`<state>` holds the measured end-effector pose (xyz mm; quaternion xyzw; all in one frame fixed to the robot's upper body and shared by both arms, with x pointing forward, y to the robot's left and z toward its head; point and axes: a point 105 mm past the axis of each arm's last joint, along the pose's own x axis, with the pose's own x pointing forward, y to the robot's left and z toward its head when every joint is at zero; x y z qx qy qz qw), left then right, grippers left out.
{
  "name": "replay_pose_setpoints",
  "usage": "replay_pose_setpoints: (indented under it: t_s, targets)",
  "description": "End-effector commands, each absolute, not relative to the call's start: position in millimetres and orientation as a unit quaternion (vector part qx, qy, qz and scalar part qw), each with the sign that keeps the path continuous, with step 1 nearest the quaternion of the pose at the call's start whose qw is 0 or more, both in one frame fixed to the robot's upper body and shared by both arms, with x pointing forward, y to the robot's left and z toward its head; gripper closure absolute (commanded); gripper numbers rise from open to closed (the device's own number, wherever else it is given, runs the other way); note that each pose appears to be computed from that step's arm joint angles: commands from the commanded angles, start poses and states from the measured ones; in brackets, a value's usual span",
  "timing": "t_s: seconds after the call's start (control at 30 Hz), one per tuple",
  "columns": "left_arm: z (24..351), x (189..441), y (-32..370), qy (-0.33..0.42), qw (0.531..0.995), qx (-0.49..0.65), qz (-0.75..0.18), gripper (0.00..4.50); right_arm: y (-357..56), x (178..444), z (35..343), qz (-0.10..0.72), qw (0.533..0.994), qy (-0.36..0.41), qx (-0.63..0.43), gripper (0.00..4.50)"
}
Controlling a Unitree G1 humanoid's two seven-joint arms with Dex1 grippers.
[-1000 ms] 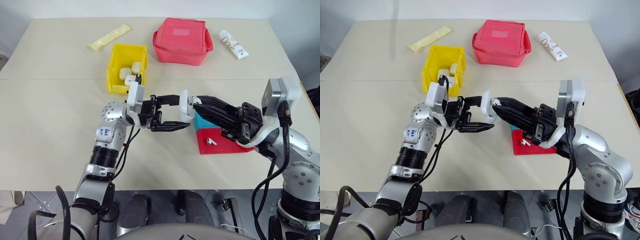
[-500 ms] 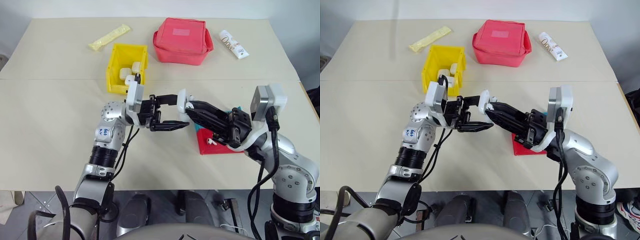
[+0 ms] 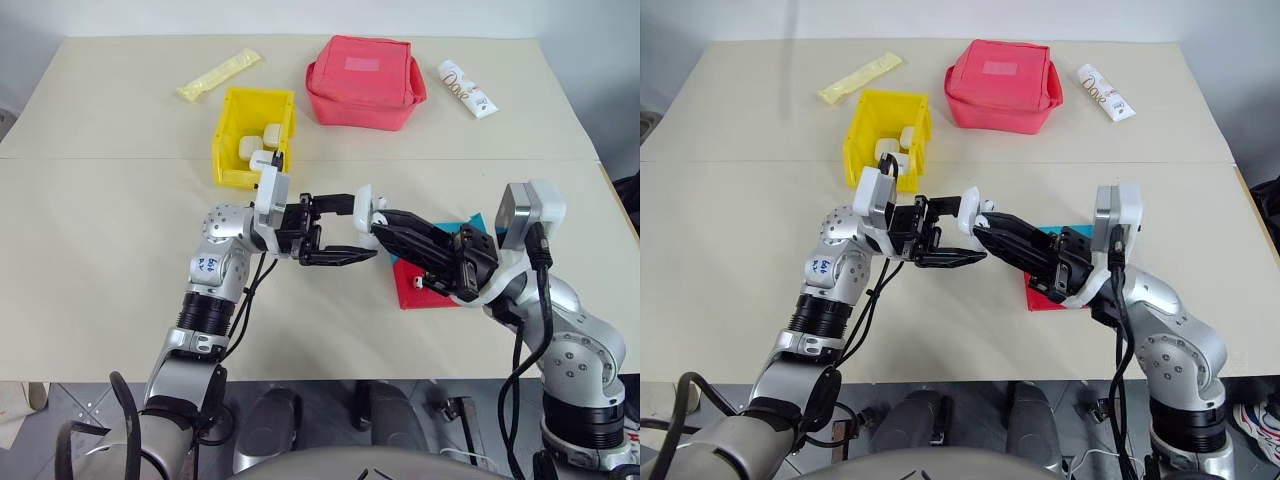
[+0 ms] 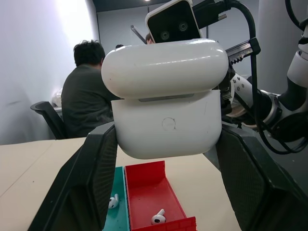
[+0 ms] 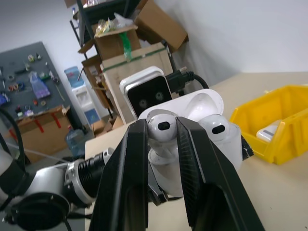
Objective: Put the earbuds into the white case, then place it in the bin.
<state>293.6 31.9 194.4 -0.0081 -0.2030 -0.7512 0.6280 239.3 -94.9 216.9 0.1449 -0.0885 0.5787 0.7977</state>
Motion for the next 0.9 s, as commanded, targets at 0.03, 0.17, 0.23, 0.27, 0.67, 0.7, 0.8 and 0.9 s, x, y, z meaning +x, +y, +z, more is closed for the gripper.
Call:
replay_pose_setpoints:
  t_s: [0.03,0.17,0.23,0.27,0.67,0.7,0.8,0.9]
  targets:
    - [217,284,31,-0.26,0.601,0.001,-0.756,1.76,-103,251,191,0.551,0.824,-0.022,0.128,4.03]
    - [217,284,30,-0.264,0.6,0.005,-0.755,1.76,-104,255,185,0.545,0.828,0.007,0.131,4.03]
    - [217,284,30,-0.264,0.6,0.006,-0.755,1.76,-104,256,183,0.543,0.829,0.015,0.132,4.03]
    - [217,284,30,-0.265,0.6,0.006,-0.755,1.76,-104,256,183,0.544,0.829,0.015,0.131,4.03]
    - [216,285,28,-0.265,0.599,0.009,-0.755,1.76,-101,253,193,0.556,0.823,-0.001,0.115,3.02]
    - [216,285,28,-0.264,0.6,0.009,-0.756,1.76,-101,253,196,0.557,0.823,-0.009,0.113,2.72]
    - [216,285,29,-0.261,0.599,0.009,-0.757,1.76,-100,251,204,0.561,0.821,-0.021,0.109,2.72]
    - [216,286,29,-0.259,0.6,0.01,-0.756,1.76,-101,251,209,0.561,0.822,-0.029,0.1,2.72]
